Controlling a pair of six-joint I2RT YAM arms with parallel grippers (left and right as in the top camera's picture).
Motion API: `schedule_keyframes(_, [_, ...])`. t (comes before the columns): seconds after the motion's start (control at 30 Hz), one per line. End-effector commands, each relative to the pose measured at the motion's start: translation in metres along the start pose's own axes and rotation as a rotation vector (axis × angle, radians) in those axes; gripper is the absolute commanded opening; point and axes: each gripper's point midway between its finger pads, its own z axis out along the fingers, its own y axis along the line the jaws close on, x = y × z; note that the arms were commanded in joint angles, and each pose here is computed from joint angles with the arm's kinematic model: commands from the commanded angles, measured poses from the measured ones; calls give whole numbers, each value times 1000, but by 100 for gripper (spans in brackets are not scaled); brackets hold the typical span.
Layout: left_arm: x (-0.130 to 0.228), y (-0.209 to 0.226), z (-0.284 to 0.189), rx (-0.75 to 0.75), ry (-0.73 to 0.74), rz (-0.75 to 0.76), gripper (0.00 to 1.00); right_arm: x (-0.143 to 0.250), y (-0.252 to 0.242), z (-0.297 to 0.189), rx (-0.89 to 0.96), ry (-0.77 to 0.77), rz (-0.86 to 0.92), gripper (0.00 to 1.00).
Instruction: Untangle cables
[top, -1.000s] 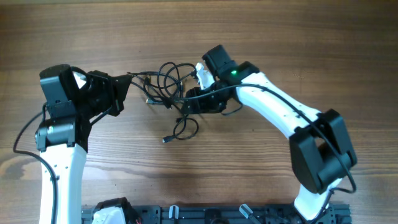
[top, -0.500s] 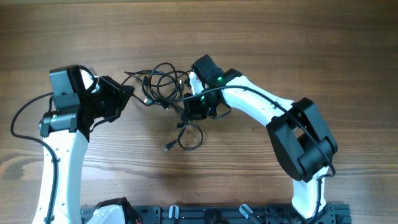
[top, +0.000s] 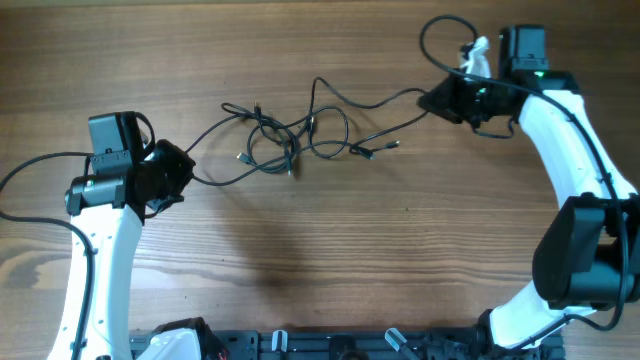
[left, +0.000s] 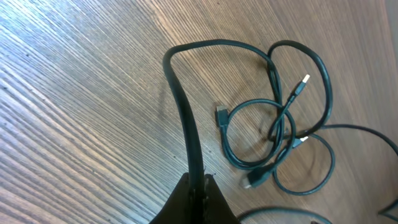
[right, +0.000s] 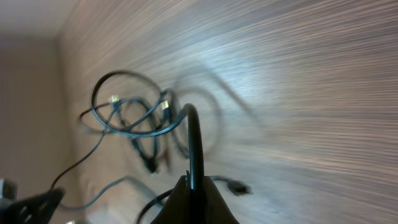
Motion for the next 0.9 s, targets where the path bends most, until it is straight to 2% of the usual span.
schedule_keyframes(0.0, [-8,7,0,-46,-38,24,4,-27,-66,-27,307,-145,53,4])
schedule_keyframes(0.07, [-8,7,0,-49,-41,24,4,-35,-103,-46,463,-205,128,4])
schedule_keyframes(0.23, [-8,9,0,-58,-41,46,4,-45,-139,-64,451,-250,268,4])
schedule_keyframes(0.37, [-7,5,0,-37,-33,47,4,-24,-81,-33,177,-83,81,4])
schedule_keyframes(0.47, [6,-47,-8,246,42,238,4,2,-45,-4,148,22,-33,4])
schedule_keyframes(0.57, [-1,-101,-63,481,-29,345,4,20,-26,20,222,61,-94,4])
schedule_keyframes(0.7, [-25,-151,-157,649,-202,365,4,25,-21,26,234,66,-102,4])
schedule_keyframes(0.87, [-35,-204,-281,872,-369,415,4,30,-35,36,265,102,-81,4])
